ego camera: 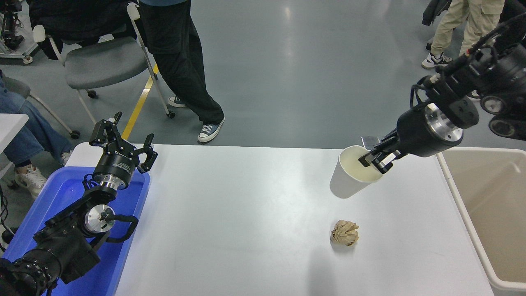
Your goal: Dispose of the paper cup in the dustbin
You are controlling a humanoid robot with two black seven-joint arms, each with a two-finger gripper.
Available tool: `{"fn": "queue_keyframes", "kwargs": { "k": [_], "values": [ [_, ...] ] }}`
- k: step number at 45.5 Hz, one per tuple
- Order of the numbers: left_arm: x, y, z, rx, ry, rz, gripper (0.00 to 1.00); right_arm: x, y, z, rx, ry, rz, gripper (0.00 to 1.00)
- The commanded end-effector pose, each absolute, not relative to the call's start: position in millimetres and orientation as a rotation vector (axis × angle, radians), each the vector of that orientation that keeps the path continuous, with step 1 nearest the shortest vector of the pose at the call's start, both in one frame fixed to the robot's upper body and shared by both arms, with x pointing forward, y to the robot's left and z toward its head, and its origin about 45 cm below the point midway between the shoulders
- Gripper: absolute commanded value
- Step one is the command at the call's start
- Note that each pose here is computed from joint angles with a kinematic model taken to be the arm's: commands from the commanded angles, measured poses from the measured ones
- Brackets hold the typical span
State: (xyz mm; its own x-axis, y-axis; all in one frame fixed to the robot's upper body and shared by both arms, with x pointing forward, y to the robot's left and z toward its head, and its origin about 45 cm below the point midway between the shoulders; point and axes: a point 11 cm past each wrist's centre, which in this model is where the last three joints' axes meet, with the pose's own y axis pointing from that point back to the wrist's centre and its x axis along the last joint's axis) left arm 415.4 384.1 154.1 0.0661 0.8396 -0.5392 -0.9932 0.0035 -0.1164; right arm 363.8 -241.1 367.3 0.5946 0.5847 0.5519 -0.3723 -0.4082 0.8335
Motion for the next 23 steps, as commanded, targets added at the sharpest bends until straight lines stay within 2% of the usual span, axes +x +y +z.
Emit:
{"fn": "queue_keyframes", "kwargs": {
  "k": [1,9,23],
  "values": [
    [415.5,384.2,154.2,-0.535,0.359,1.486,1.0,369,-312,357,1.724,-0.062,0.949,0.0],
    [415.4,383.9,153.9,-0.533,0.361,1.485,1.0,368,-377,358,1.734,-0.324,0.87,0.0],
    [415.4,384.0,154.0,-0.534,0.359,1.485,1.0,350,-457,383,1.711,-0.704,0.799,0.0]
  ]
}}
